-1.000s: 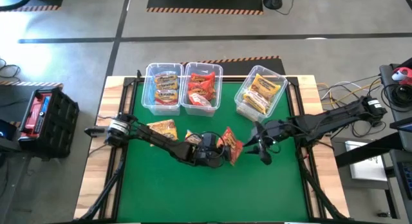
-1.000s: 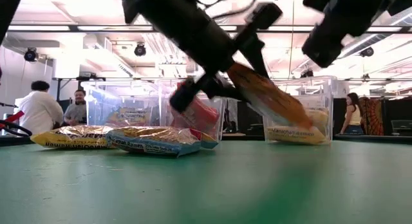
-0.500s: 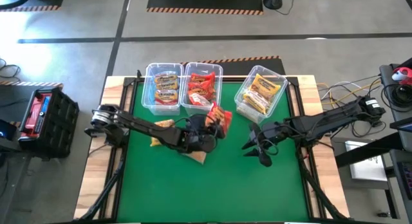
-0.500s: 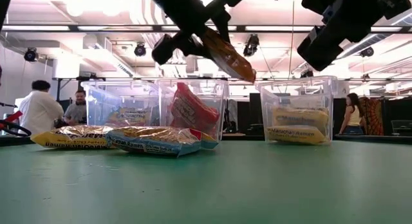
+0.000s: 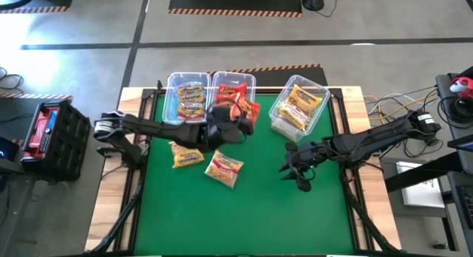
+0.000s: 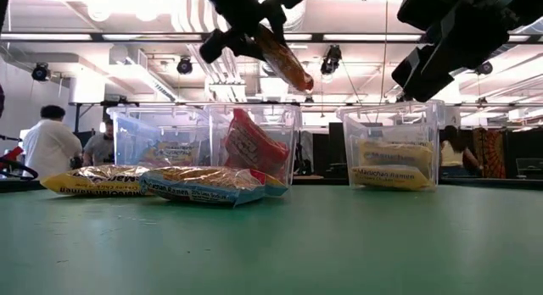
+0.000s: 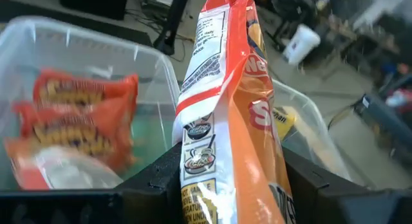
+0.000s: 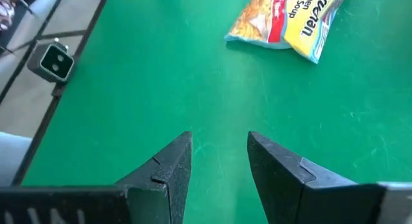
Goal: Sort Maruchan noodles
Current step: Put the orange noodle pack into the top center transparent bin
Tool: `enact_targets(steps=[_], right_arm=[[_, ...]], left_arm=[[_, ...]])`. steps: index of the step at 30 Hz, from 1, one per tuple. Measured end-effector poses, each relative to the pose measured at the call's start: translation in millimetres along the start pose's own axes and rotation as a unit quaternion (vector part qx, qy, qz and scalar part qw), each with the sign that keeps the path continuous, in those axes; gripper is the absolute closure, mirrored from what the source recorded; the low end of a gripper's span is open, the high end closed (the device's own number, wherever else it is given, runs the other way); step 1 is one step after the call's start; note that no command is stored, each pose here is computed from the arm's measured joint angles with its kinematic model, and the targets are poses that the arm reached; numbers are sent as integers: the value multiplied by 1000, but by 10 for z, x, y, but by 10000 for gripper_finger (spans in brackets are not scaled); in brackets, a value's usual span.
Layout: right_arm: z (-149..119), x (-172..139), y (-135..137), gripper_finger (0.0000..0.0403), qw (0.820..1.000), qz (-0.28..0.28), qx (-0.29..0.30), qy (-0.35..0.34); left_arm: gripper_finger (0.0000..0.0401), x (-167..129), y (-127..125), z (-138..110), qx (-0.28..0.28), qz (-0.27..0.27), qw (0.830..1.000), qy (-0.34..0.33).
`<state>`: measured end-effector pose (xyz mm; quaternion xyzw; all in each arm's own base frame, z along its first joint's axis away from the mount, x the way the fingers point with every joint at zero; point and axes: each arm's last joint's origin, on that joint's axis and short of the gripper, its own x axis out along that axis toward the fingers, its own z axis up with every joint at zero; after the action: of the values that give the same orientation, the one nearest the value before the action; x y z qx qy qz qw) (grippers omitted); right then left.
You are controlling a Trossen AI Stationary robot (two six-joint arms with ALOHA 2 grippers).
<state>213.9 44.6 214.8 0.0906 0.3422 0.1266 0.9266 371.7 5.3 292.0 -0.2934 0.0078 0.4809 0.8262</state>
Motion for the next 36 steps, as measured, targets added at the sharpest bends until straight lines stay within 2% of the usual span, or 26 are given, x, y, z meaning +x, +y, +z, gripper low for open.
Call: enact_targets(steps=[3, 11, 15, 17, 23, 27, 32, 36], right_arm=[[28, 31, -51, 262, 1000, -11, 11, -12], [122, 75, -279, 262, 991, -89, 78, -64], [110, 134, -363, 262, 984, -121, 116, -64], [108, 170, -402, 262, 979, -133, 138, -68], [123, 297, -507, 262, 969, -162, 166, -90], [128, 407, -576, 262, 966, -165, 170, -102], [92, 546, -622, 262, 963, -164, 191, -101], [54, 601, -641, 262, 953, -163, 237, -96]], left_arm=[[250, 113, 71, 197, 46, -9, 999, 15], [250, 521, 409, 678, 147, -26, 987, 62], [250, 637, 593, 907, 223, -36, 971, 75], [250, 684, 702, 987, 277, -39, 956, 92], [250, 867, 978, 1035, 383, -80, 904, 170], [250, 955, 1069, 1041, 444, -80, 874, 177], [250, 1020, 1140, 1017, 461, -116, 856, 205], [250, 1064, 1156, 979, 456, -116, 856, 214]])
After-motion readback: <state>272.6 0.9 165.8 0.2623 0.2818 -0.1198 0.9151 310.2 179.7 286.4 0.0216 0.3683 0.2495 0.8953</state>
